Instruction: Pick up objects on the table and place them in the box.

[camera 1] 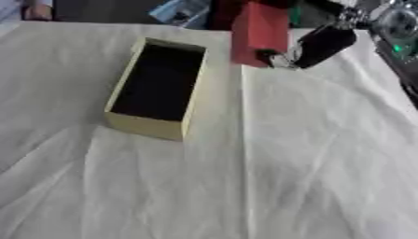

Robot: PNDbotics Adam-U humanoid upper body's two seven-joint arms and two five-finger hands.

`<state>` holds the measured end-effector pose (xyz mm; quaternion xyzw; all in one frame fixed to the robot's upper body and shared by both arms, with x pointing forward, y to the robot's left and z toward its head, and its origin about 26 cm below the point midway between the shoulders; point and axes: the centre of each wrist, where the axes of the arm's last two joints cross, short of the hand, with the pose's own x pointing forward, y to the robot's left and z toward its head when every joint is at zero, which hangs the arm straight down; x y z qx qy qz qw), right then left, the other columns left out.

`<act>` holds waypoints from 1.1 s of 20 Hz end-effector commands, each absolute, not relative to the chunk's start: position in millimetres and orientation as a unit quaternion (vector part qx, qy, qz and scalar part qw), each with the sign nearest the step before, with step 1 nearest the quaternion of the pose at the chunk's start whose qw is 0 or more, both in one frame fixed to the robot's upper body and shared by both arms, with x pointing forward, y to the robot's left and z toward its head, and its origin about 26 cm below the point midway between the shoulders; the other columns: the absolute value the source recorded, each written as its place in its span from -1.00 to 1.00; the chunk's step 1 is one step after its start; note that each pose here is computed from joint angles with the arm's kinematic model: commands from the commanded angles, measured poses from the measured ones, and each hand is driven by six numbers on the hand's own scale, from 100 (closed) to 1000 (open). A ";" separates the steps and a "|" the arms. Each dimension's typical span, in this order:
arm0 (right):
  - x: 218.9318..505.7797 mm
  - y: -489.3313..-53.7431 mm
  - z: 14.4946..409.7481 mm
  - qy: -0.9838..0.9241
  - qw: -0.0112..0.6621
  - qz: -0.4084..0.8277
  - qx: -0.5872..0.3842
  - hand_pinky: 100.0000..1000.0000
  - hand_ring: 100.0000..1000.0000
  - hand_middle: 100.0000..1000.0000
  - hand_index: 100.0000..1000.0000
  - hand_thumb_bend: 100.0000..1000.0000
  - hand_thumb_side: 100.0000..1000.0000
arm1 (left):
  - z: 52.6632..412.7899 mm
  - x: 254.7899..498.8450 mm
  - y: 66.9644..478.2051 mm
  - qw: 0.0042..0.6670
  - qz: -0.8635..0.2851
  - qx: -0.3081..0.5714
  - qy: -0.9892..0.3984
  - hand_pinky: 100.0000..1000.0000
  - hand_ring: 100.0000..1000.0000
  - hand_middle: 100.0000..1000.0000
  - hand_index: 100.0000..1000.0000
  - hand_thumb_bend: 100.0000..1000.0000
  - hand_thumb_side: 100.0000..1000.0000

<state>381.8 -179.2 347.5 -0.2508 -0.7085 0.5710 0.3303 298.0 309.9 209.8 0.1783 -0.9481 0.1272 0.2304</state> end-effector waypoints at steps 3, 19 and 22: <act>412.9 -168.0 364.0 -0.717 0.338 0.555 -0.251 0.60 0.33 -0.04 0.21 -1.00 -1.00 | 219.4 296.4 306.1 0.214 0.122 0.167 -0.955 0.03 0.01 -0.07 0.22 -0.80 -1.00; 474.7 -108.2 330.9 -0.696 0.382 0.564 -0.226 0.60 0.35 -0.02 0.23 -1.00 -1.00 | 222.2 299.0 298.9 0.213 0.120 0.144 -0.959 0.03 0.01 -0.07 0.22 -0.81 -1.00; 481.4 -101.9 314.8 -0.682 0.396 0.573 -0.224 0.60 0.37 0.00 0.24 -1.00 -1.00 | 222.8 299.4 297.6 0.212 0.120 0.140 -0.960 0.03 0.01 -0.07 0.22 -0.81 -1.00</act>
